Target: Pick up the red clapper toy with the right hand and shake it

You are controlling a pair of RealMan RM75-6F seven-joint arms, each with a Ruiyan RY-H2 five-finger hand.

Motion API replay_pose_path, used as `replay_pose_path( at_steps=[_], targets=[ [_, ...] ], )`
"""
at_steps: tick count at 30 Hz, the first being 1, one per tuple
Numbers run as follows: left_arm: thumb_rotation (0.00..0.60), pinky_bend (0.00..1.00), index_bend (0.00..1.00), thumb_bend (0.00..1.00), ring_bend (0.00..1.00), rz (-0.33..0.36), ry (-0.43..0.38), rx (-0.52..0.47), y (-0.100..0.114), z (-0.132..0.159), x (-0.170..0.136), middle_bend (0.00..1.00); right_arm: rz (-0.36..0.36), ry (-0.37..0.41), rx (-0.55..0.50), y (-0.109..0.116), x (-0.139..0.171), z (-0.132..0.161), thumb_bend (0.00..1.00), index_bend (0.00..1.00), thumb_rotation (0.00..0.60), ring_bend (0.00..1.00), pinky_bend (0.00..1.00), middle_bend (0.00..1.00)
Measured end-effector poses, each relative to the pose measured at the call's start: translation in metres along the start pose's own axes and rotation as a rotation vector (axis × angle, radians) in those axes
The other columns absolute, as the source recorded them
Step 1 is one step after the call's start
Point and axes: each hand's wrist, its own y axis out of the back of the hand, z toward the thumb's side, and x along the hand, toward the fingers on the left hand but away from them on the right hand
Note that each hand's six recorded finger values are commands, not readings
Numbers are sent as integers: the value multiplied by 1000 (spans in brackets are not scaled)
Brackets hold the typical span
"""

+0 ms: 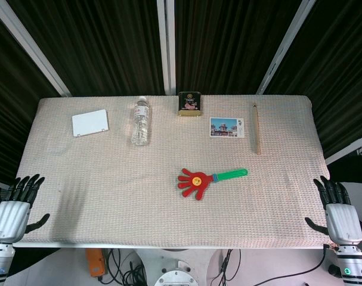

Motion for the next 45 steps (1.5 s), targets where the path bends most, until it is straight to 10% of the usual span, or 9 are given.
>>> replay_pose_path(
  at_steps=[17,45],
  targets=[
    [600,0,44,177,0,6,3,-1,2,-2,-1,0,35,51,45,-1,-17,11,57,0,600,0,0,0],
    [600,0,44,178,0,8,10,-8,5,-2,-8,0,363,359,117,-59,-146,206,100,54,600,0,0,0]
  ],
)
